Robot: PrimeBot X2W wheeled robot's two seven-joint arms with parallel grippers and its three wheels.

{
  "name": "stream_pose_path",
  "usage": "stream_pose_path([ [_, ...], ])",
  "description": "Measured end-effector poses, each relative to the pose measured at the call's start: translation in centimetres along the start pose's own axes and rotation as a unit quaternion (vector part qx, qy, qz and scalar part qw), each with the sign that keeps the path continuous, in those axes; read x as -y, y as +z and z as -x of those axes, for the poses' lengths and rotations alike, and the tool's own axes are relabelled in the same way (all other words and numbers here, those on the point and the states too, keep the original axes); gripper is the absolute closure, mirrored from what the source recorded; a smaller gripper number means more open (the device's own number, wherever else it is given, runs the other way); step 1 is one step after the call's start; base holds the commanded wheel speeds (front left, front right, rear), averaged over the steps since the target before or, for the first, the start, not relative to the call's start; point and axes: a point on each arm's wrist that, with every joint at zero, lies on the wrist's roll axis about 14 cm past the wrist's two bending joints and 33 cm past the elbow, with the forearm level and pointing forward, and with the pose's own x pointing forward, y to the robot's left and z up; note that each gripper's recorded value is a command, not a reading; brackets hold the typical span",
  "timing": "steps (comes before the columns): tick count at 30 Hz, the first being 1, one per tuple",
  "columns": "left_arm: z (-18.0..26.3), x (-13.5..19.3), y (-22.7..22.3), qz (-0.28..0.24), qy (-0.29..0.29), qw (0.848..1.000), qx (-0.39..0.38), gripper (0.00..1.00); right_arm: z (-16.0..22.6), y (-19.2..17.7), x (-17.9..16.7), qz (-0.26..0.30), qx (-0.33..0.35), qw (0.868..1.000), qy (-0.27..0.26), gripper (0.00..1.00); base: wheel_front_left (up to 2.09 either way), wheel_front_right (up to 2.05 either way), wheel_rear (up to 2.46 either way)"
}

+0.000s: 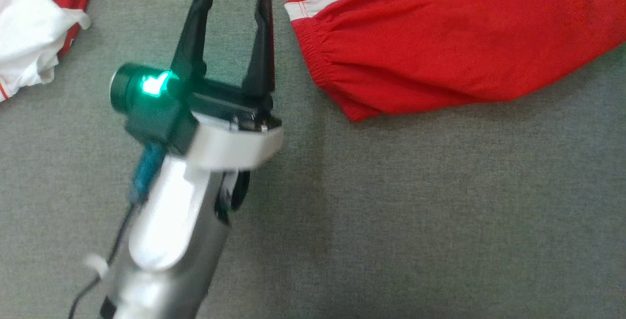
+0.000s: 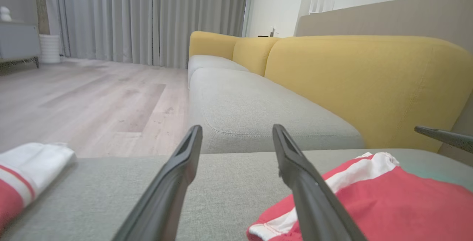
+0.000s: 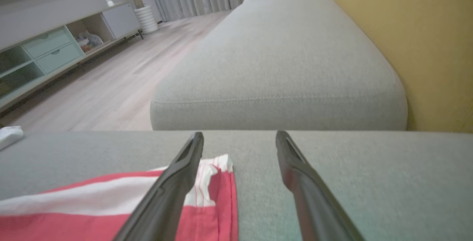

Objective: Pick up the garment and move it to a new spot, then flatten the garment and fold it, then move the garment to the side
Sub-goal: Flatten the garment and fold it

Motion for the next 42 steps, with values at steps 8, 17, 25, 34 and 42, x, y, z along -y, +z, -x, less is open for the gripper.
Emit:
stream_pose_path([
  [8,4.2,-1.0,1.2,-0.109,0.07,0.992,0.008,0.0,-0.3,-5.4,-1.1,-0.018,-0.055,0.998,-0.013,0.0,0.0,0.0,0.0],
  [17,7.7,-1.1,3.5,-0.125,0.118,0.985,0.022,0.0,-0.4,-8.3,-1.5,0.014,-0.14,0.99,-0.034,1.0,0.0,0.0,0.0],
  [25,8.8,0.0,5.6,-0.154,0.112,0.981,0.045,0.0,2.5,-7.5,-1.2,0.005,-0.117,0.991,-0.059,1.0,0.0,0.0,0.0],
  [34,10.4,1.1,4.3,-0.18,0.086,0.98,0.023,0.0,10.3,-3.7,6.8,0.05,-0.081,0.982,-0.16,1.0,0.0,0.0,0.0],
  [42,10.6,2.2,2.5,-0.184,0.068,0.981,-0.002,0.0,9.0,1.5,2.8,0.016,0.009,0.993,-0.117,1.0,0.0,0.0,0.0],
])
